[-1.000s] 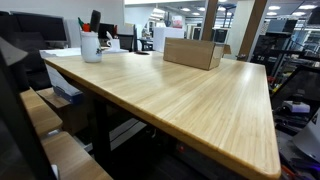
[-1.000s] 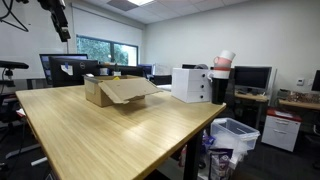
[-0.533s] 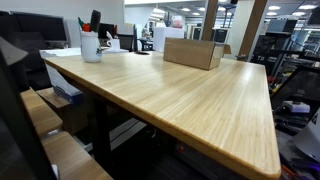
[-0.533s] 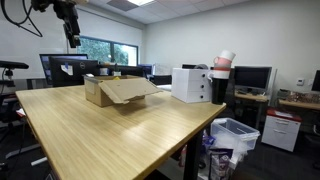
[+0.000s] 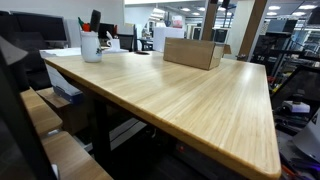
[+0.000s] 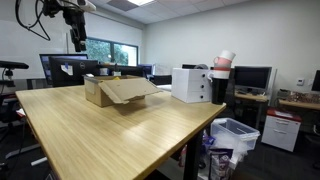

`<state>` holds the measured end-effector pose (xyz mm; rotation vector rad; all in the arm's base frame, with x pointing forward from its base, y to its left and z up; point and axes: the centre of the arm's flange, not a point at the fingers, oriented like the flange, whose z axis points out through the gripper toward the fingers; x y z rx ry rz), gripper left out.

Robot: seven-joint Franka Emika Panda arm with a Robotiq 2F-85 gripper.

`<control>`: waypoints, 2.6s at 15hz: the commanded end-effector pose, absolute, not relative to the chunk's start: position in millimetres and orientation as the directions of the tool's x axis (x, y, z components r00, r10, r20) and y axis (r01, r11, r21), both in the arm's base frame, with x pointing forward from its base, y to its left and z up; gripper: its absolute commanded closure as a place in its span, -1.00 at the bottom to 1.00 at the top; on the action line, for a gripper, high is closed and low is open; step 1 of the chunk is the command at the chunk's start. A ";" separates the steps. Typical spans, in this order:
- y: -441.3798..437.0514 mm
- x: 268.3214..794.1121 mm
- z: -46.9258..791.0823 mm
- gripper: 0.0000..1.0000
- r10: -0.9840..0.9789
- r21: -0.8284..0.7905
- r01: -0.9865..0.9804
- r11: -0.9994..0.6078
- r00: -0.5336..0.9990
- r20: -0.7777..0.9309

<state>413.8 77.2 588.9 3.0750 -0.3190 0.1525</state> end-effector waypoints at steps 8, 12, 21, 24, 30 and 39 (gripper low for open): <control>55.1 450.7 572.5 -1.00 -0.219 0.065 -0.223 -0.973 0.974 0.066; 42.4 468.5 565.0 -1.00 -0.220 0.067 -0.229 -0.971 0.968 0.119; 31.3 499.4 545.6 -1.00 -0.253 0.093 -0.258 -0.962 0.966 0.060; 30.6 501.5 543.3 -1.00 -0.254 0.105 -0.255 -0.961 0.967 0.025; 34.5 495.2 537.7 -1.00 -0.268 0.116 -0.270 -0.956 0.963 0.038; 27.4 556.5 497.6 -1.00 -0.235 0.106 -0.232 -0.967 0.972 -0.019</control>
